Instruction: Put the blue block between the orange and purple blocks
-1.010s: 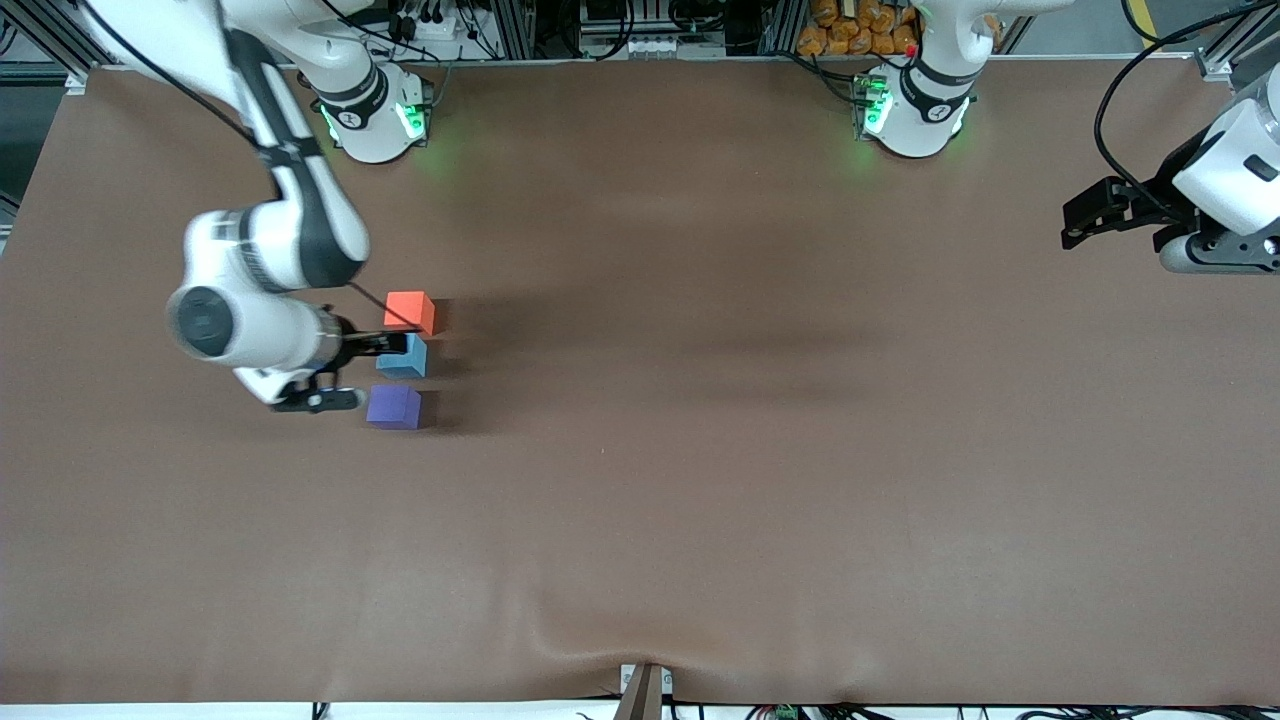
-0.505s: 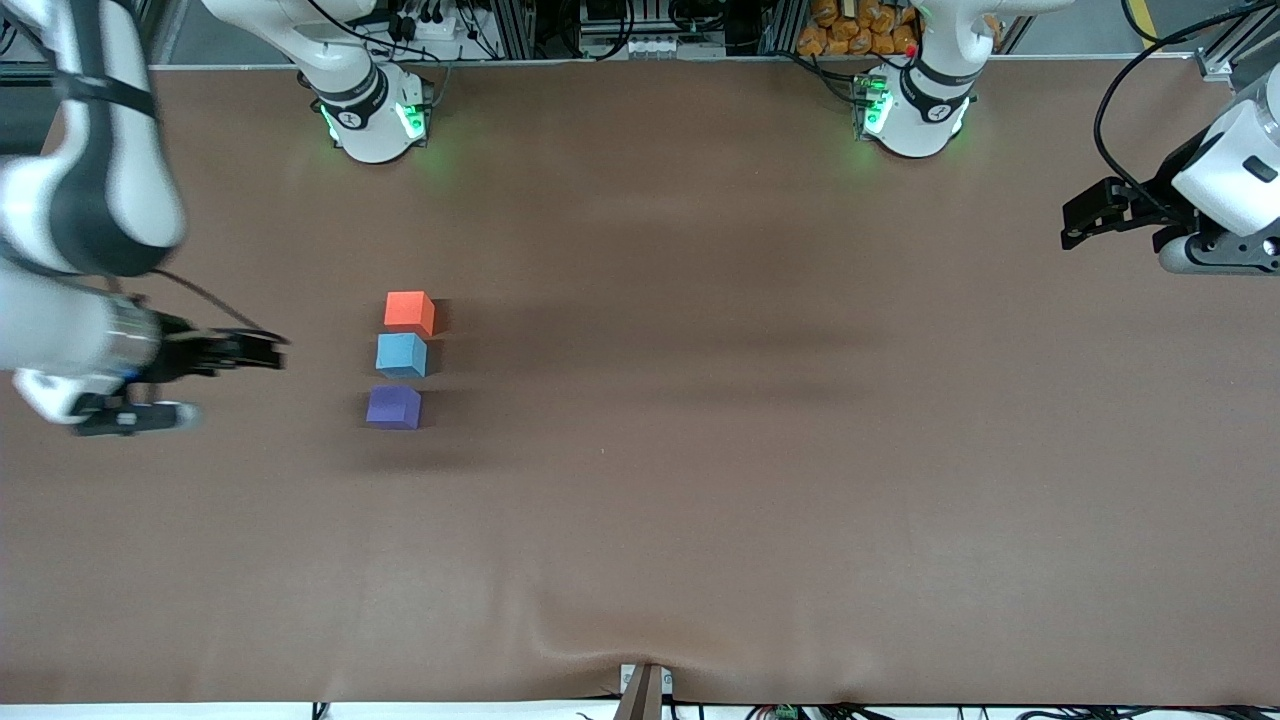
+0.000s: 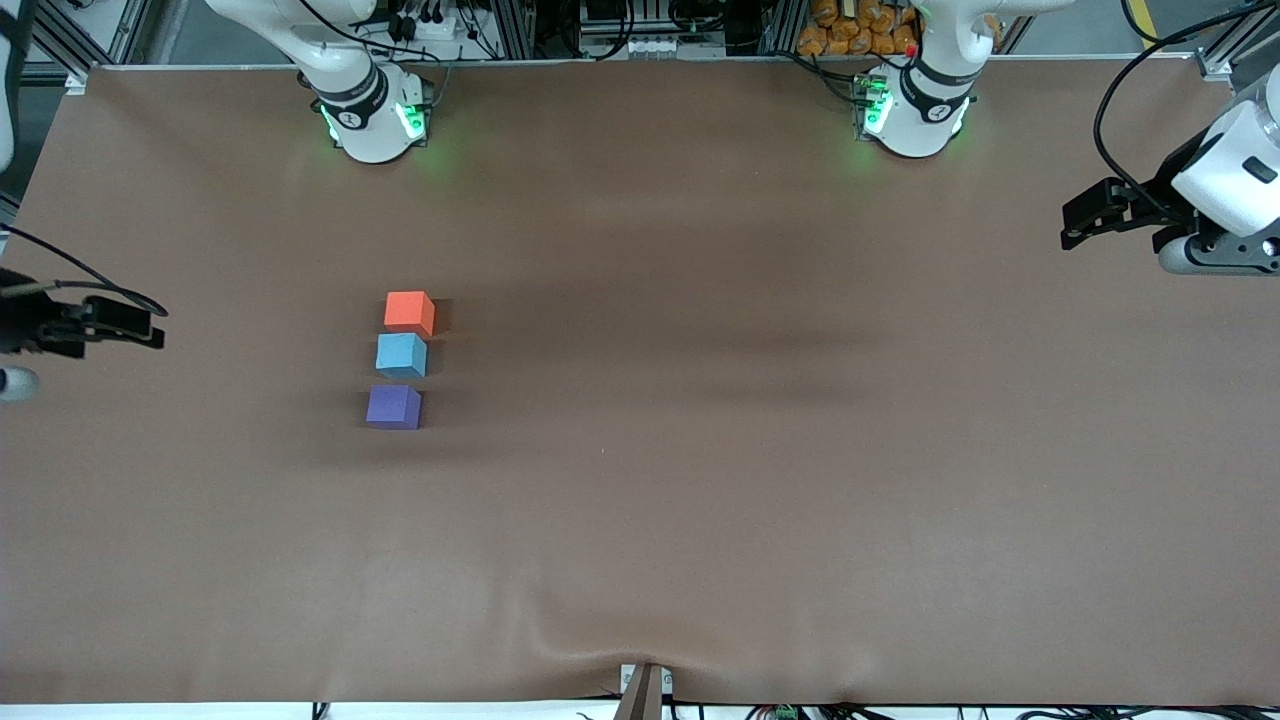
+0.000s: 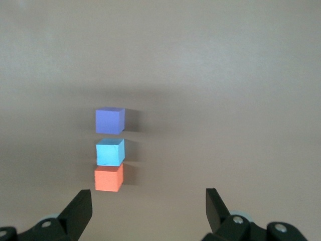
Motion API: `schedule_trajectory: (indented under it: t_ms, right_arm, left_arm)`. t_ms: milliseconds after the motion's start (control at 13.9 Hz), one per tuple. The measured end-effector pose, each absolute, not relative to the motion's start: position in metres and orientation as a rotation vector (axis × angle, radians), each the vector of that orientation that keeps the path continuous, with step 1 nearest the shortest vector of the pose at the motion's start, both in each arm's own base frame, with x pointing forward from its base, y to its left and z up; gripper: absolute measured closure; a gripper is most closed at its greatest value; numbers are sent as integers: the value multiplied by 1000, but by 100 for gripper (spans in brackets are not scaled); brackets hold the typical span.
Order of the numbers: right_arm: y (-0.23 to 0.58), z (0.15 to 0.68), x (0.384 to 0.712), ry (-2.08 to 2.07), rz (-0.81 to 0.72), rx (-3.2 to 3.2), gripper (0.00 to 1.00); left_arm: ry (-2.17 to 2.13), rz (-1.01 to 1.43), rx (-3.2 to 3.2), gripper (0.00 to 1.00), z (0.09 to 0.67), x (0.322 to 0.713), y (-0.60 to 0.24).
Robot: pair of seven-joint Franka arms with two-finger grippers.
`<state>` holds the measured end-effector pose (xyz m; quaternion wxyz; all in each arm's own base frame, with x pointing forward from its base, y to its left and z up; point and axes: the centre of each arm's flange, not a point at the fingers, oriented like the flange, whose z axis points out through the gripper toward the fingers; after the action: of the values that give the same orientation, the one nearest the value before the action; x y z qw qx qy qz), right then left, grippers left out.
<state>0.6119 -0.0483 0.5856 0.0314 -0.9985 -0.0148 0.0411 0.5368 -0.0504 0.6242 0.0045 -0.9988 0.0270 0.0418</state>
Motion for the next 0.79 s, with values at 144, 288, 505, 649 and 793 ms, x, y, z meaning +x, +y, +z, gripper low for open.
schedule_trajectory:
  t_ms: [144, 288, 505, 649, 793]
  right_arm:
    - [-45, 619, 593, -26, 79, -3093, 0]
    - [-48, 643, 575, -10, 31, -3106, 0]
    - [-53, 656, 548, 15, 13, -3119, 0]
    - [-52, 657, 536, 15, 20, -3140, 0]
    - [-50, 653, 529, 11, 21, -3144, 0]
  left_arm:
    - [82, 129, -3129, 0, 625, 537, -50]
    - [80, 129, -3129, 0, 625, 537, -49]
    - [80, 127, -3129, 0, 625, 537, -49]
    - [80, 122, -3130, 0, 626, 537, -49]
    - [84, 111, -3131, 0, 629, 538, -49]
